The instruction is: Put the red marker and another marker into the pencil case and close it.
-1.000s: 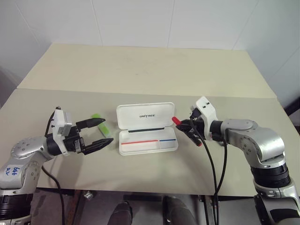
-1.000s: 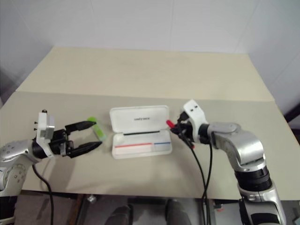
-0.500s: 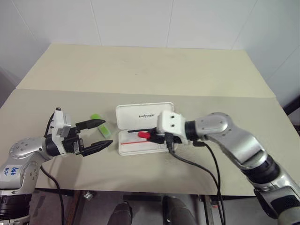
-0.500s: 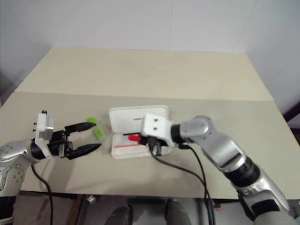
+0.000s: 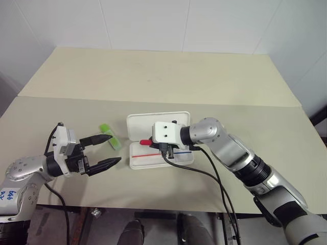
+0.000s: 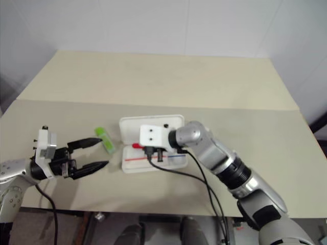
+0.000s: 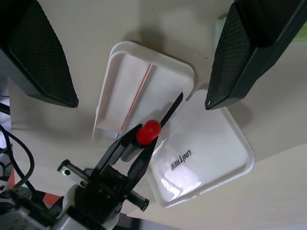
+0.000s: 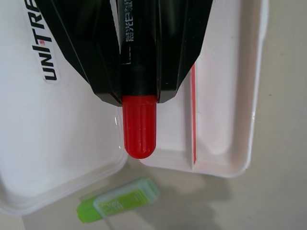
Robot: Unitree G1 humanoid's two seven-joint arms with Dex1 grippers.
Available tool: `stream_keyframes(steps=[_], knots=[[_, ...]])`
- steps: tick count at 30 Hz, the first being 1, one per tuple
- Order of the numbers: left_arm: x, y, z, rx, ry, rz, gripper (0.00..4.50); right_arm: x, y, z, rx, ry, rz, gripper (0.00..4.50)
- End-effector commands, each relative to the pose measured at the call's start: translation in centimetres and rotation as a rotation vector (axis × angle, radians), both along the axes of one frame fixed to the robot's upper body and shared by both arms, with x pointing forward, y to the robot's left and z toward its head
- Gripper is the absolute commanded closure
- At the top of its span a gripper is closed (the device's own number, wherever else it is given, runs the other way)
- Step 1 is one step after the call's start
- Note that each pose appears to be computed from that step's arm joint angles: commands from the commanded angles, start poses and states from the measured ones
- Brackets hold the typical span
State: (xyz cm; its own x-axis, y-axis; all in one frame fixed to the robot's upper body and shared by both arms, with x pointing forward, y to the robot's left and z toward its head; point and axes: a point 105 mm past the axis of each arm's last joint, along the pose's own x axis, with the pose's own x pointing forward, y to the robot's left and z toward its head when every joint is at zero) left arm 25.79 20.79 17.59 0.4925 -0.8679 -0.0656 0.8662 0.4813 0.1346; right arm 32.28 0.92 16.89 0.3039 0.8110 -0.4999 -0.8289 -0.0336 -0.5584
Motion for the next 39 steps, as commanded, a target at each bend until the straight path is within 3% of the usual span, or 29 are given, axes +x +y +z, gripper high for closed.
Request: stream_keyframes(steps=[1, 8, 16, 23, 32, 39], knots=[[-0.2, 0.1, 0.9, 0.009, -0.041, 0.005, 0.00, 0.0, 0.6, 0.9, -0.012, -0.058, 0.033, 2.39], [0.0, 0.0, 0.9, 0.007, -0.043, 0.006, 0.00, 0.0, 0.2, 1.0, -0.012, -0.044, 0.031, 0.03], [0.2, -0.4, 0.9, -0.003, -0.047, 0.009, 0.00, -1.4, -0.8, 2.5, 0.074, 0.049, 0.068, 0.03], [1.1, 0.1, 1.0, 0.006, -0.082, 0.136, 0.00, -3.1, -2.5, 4.6, 0.200, 0.120, 0.160, 0.03], [2.4, 1.2, -0.5, -0.072, -0.075, 0.505, 0.00, -3.4, -8.9, 5.4, 0.286, 0.151, 0.141, 0.03], [4.0, 2.2, -1.0, -0.186, -0.019, 0.756, 0.00, -2.2, -11.1, 5.7, 0.360, 0.150, 0.067, 0.03]])
